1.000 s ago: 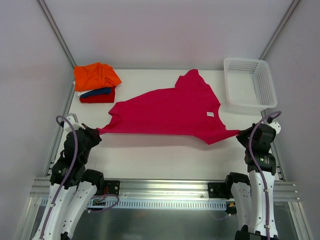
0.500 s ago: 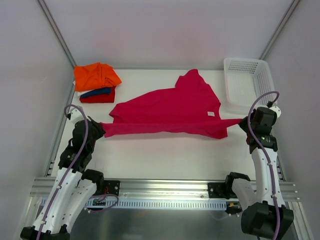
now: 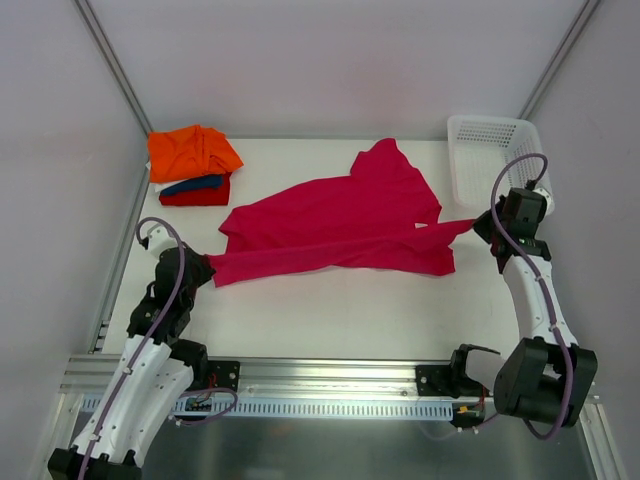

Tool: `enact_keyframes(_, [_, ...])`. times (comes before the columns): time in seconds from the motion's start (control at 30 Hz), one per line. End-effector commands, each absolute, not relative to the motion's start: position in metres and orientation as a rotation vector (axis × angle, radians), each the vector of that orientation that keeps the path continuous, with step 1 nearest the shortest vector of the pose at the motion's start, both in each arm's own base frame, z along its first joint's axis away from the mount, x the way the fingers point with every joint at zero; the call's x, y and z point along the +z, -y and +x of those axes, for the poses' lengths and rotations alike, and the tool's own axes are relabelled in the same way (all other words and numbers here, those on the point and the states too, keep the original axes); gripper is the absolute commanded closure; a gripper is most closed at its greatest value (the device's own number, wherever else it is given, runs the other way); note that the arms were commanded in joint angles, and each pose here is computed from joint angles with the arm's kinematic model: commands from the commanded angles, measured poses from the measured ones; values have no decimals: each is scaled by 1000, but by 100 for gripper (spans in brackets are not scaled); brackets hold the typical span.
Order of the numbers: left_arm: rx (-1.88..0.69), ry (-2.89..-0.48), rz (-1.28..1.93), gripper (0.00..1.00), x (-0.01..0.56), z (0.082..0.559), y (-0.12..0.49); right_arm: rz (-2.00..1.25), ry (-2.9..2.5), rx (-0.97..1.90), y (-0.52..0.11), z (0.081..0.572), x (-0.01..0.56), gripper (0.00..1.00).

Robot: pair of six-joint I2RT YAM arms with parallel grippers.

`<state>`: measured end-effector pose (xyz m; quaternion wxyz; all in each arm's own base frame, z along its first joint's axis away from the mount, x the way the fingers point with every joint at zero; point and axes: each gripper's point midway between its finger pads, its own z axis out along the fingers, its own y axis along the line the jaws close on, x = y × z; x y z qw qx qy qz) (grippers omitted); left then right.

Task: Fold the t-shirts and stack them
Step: Fold the tshirt

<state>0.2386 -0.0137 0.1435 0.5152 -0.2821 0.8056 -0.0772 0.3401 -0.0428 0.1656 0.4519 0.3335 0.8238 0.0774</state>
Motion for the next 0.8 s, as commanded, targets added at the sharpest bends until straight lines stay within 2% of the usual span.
enact_keyframes(0.0, [-155,-1878,-728,100,143,246,4,791,-1932,198,47,366,195,100])
enact_keyframes(0.77, [-115,-1971,-726,100,95,288,-6,743,-2099,144,24,397,131,100])
